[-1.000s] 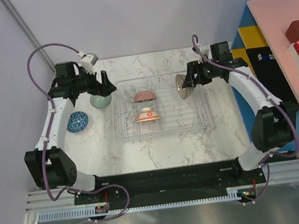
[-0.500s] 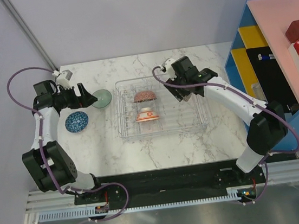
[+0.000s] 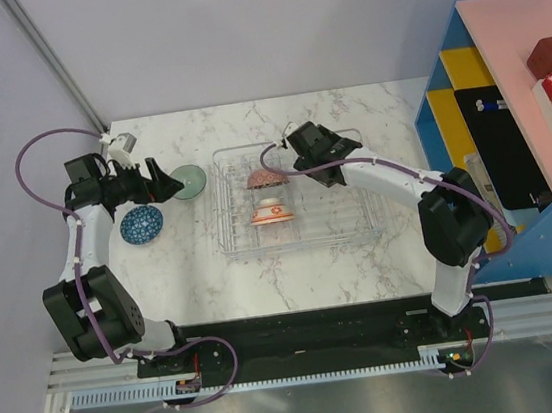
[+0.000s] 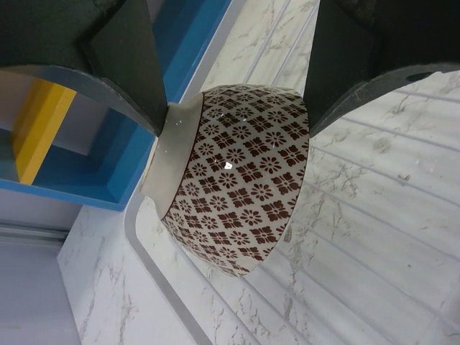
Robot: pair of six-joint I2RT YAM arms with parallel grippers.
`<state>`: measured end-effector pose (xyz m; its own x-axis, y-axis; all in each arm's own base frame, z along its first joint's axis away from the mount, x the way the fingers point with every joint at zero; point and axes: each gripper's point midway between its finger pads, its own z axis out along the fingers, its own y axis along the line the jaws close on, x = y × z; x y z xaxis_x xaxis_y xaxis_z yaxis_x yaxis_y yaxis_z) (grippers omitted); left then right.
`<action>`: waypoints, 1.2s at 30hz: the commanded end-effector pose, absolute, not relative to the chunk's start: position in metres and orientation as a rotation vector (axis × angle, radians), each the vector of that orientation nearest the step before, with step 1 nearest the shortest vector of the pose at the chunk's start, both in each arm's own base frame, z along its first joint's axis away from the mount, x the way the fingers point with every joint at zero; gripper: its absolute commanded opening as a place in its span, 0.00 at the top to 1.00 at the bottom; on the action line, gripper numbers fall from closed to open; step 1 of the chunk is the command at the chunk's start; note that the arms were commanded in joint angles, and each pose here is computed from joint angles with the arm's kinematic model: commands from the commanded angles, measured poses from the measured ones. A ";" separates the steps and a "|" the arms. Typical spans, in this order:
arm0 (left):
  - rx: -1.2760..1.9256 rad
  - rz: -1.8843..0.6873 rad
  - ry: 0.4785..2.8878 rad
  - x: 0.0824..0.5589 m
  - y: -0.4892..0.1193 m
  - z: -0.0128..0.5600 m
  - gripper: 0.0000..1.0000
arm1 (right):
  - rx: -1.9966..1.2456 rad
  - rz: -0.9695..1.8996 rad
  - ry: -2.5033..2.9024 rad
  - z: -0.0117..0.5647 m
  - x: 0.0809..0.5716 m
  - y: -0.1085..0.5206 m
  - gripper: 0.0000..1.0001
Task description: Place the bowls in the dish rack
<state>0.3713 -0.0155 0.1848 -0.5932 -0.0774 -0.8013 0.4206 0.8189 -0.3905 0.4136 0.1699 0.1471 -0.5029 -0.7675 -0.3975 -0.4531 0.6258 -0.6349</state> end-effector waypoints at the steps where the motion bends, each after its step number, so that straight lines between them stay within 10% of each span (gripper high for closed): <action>1: 0.276 -0.712 2.037 0.372 -0.019 0.201 0.00 | -0.897 -0.738 2.070 0.166 0.436 0.169 1.00; 31: 0.284 -0.746 2.030 0.370 -0.023 0.198 0.00 | -1.049 -0.988 2.053 0.089 0.444 0.172 0.99; 36: 0.286 -0.744 2.027 0.369 -0.023 0.199 0.00 | -1.096 -0.959 2.080 0.079 0.438 0.172 0.27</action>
